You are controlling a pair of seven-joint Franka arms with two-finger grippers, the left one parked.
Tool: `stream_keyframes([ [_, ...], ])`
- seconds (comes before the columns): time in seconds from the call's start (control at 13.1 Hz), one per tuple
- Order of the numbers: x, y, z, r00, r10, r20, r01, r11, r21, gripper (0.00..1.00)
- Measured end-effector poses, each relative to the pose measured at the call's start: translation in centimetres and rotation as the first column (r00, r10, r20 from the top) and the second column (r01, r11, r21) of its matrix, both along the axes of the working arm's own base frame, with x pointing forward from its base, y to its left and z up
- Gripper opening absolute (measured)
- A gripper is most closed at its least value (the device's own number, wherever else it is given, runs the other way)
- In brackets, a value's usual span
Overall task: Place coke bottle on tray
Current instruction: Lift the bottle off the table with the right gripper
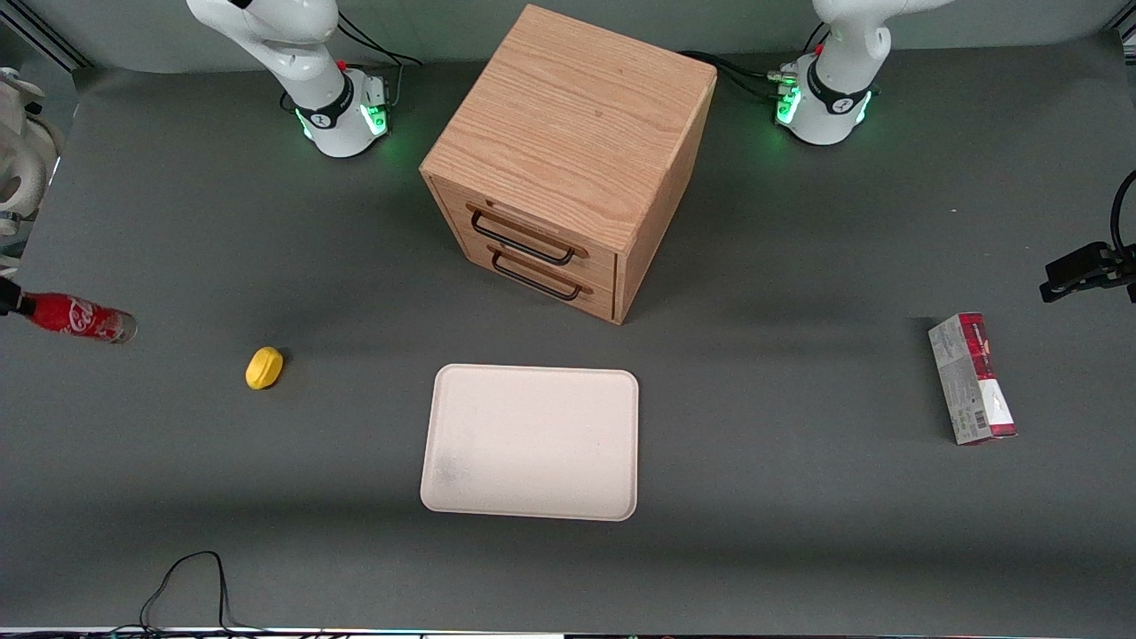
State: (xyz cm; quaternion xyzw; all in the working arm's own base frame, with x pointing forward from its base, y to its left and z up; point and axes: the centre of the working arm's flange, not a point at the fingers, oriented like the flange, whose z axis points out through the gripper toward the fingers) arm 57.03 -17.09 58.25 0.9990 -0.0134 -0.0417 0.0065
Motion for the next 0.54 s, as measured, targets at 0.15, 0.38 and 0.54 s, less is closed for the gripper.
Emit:
stream_keyframes([
  [0.15, -1.5, 0.6, 0.4, 1.0, -0.021, 0.004, 0.021, 1.0, 0.0, 0.31],
  [0.38, -0.5, 3.4, -0.1, 0.998, -0.061, 0.009, 0.061, 0.998, -0.006, 0.31],
  [0.54, 1.1, 7.0, -0.8, 0.995, -0.099, -0.002, 0.099, 0.995, -0.01, 0.31],
])
